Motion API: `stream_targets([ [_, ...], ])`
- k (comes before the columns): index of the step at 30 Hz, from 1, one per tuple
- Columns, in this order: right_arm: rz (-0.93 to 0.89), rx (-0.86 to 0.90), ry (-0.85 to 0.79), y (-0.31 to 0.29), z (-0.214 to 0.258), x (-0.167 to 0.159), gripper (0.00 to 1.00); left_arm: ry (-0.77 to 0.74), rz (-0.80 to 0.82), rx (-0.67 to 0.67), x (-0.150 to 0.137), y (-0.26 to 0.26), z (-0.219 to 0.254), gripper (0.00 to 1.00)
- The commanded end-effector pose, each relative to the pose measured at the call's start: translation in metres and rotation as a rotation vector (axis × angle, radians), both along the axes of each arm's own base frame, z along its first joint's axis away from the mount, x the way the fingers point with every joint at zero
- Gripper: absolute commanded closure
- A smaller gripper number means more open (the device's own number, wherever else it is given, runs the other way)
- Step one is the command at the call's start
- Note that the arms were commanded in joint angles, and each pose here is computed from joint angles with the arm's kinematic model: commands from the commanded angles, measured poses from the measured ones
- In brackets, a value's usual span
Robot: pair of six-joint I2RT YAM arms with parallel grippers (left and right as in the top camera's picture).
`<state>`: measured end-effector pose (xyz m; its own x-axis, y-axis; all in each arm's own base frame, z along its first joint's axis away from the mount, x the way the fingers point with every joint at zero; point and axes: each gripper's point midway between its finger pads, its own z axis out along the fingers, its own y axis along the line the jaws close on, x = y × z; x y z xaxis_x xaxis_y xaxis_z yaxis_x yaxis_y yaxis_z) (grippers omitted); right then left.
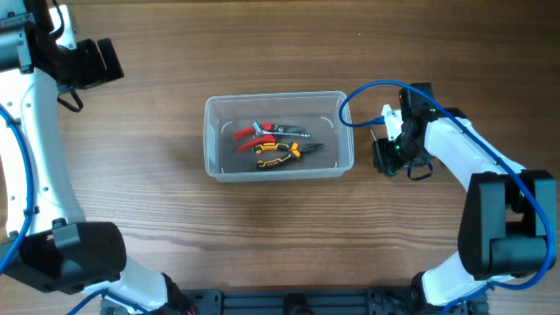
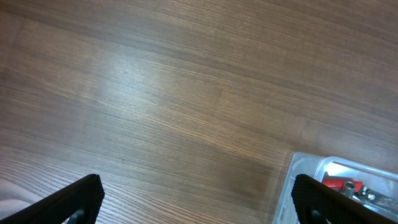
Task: Pack container
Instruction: 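Move the right gripper to the green screwdriver and grasp it, then carry the green screwdriver with the right gripper into the container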
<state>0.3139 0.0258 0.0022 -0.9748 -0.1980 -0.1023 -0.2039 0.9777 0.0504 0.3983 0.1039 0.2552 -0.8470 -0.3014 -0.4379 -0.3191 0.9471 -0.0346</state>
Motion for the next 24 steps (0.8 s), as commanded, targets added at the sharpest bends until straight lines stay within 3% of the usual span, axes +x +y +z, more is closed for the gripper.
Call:
stream_targets([
  [1, 0.06, -0.02, -0.013, -0.003, -0.003, 0.002, 0.4, 0.005, 0.01, -0.005, 0.001, 0.002, -0.003, 0.0],
  [15, 0.076, -0.035, 0.064, -0.005, -0.026, -0.008, 0.45, 0.005, 0.01, -0.005, 0.001, 0.002, -0.003, 0.0],
  [18, 0.078, 0.003, 0.069, 0.001, -0.025, -0.009, 0.69, 0.005, 0.01, -0.005, 0.001, 0.002, -0.003, 0.0],
  [20, 0.071, 0.014, 0.068, 0.003, -0.025, -0.009, 0.75, 0.005, 0.01, -0.005, 0.001, 0.002, -0.003, 0.0],
  [22, 0.049, 0.016, 0.061, 0.003, -0.023, -0.005, 0.92, 0.005, 0.01, -0.005, 0.001, 0.002, -0.003, 0.0],
  [24, 0.046, 0.037, 0.056, 0.007, -0.015, 0.001, 0.96, 0.005, 0.01, -0.005, 0.001, 0.002, -0.003, 0.0],
])
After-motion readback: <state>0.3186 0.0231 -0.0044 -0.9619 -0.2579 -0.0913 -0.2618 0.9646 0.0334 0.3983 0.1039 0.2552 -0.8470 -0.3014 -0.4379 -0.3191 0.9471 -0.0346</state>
